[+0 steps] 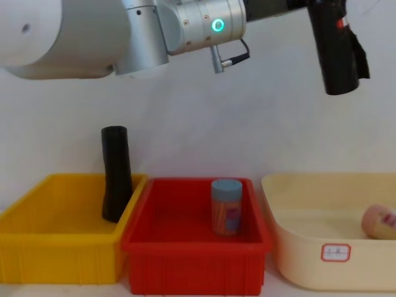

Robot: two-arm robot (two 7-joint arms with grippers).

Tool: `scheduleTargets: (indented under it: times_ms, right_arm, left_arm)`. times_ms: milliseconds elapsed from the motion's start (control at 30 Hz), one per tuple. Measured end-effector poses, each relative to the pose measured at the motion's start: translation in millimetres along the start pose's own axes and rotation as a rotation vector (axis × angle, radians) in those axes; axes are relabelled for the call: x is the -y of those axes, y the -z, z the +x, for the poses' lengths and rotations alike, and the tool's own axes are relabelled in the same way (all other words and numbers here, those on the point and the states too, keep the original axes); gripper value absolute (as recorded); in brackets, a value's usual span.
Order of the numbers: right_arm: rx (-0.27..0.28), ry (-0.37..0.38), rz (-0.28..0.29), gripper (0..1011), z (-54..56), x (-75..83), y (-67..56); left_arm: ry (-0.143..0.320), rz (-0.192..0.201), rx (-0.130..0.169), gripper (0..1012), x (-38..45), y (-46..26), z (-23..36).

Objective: Pick up the garbage bag with the one hand and transfer it to the other hand.

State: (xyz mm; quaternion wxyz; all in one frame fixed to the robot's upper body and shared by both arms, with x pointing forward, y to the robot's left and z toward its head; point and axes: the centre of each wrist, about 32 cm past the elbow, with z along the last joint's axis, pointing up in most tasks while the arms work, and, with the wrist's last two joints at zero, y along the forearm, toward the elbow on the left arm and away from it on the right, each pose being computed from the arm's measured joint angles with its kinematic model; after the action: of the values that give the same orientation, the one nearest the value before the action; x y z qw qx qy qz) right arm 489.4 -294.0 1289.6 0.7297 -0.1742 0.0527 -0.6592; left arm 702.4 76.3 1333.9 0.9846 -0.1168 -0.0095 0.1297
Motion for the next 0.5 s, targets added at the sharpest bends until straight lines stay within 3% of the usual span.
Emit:
scheduleTargets:
  times_ms: [300,500]
  right_arm:
    - [0.003,0.018,-0.007,1000,2.0,3.7,1.8]
    - [0.019,-0.011,0.05,1000,-4.2,15.1,-1.2]
  left_arm:
    - [0.031,0.01,-0.003,446,12.0,1.2,-1.3]
    - [0.041,0.016,-0.002,446,15.9,1.2,-2.0]
